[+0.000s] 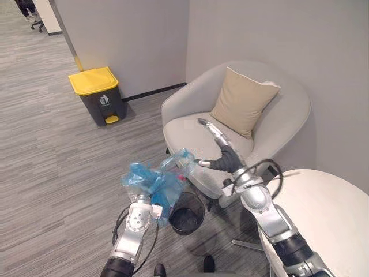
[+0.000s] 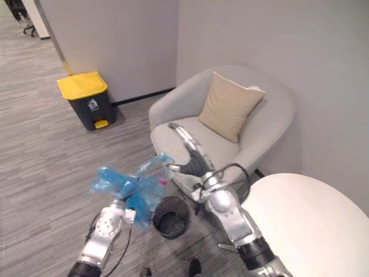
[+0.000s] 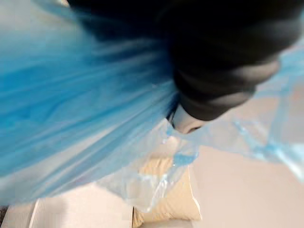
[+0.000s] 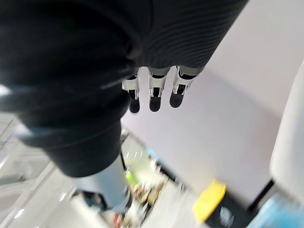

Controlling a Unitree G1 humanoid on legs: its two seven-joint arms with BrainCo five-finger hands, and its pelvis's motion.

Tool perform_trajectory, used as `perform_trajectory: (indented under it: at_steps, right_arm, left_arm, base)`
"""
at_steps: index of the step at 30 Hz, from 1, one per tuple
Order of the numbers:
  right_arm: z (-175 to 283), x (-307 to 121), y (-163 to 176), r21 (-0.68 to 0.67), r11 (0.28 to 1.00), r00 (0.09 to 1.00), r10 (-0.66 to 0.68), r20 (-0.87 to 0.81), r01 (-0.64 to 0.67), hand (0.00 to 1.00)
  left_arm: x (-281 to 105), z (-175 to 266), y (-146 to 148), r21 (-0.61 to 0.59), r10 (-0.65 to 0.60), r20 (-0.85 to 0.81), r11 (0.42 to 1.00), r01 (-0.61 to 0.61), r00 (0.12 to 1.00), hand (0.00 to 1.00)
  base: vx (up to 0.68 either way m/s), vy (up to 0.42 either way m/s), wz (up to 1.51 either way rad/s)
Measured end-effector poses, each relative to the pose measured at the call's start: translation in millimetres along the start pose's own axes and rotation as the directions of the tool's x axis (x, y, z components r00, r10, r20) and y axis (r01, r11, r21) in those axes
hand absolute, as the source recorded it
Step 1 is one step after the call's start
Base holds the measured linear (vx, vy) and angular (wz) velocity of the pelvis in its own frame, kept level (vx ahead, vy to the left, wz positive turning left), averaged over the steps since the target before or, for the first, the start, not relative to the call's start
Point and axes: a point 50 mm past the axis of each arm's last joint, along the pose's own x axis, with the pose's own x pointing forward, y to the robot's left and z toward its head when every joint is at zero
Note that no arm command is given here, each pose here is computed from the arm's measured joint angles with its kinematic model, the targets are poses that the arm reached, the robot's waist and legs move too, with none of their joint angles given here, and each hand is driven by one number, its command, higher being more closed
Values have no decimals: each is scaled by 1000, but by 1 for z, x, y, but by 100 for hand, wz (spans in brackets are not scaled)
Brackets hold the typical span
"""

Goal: Gather rubbish on tea table into small bin, then transfer packed bag to large trash can.

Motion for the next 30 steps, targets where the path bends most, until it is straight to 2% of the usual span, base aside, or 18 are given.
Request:
perform_trajectory:
  at_steps: [3,5,8,10,13,21,25,30]
  right_arm:
    - [-18,-21,-8,29,991,983,-123,-136,128,0]
    - [-37,-38,-3,85,983,955,-133,-266,160,0]
    - [-75,-69,18,203,958,859,-72,-507,200,0]
    - [-99,-98,35,261,940,752,7,-659,220,0]
    - [-120,-133,51,301,921,611,93,-786,247,0]
    - [-138,-185,75,336,905,383,222,-897,261,0]
    - [-137,-192,84,344,881,333,235,-913,324,0]
    - [-134,-187,92,356,845,321,234,-918,400,0]
  left_arm:
    - [-8,-11,7,-39,36,-49,999,-38,998,100]
    - [-14,-17,8,-54,39,-76,998,-43,996,100]
    - [-22,-34,13,-67,64,-153,995,-75,986,100]
    - [-31,-56,22,-76,98,-254,990,-121,962,100]
    - [-47,-84,30,-75,111,-385,986,-151,916,100]
    - [-86,-128,32,-75,95,-599,982,-175,795,100]
    - [-92,-133,33,-96,112,-629,971,-220,769,100]
    - [-76,-123,29,-138,115,-586,961,-239,802,100]
  base:
    - [6,2,5]
    - [13,-2,17]
    - [9,-11,10]
    - [4,-2,11]
    - [14,5,8]
    - [15,10,3]
    - [-29,11,-9]
    - [-110,-2,-9]
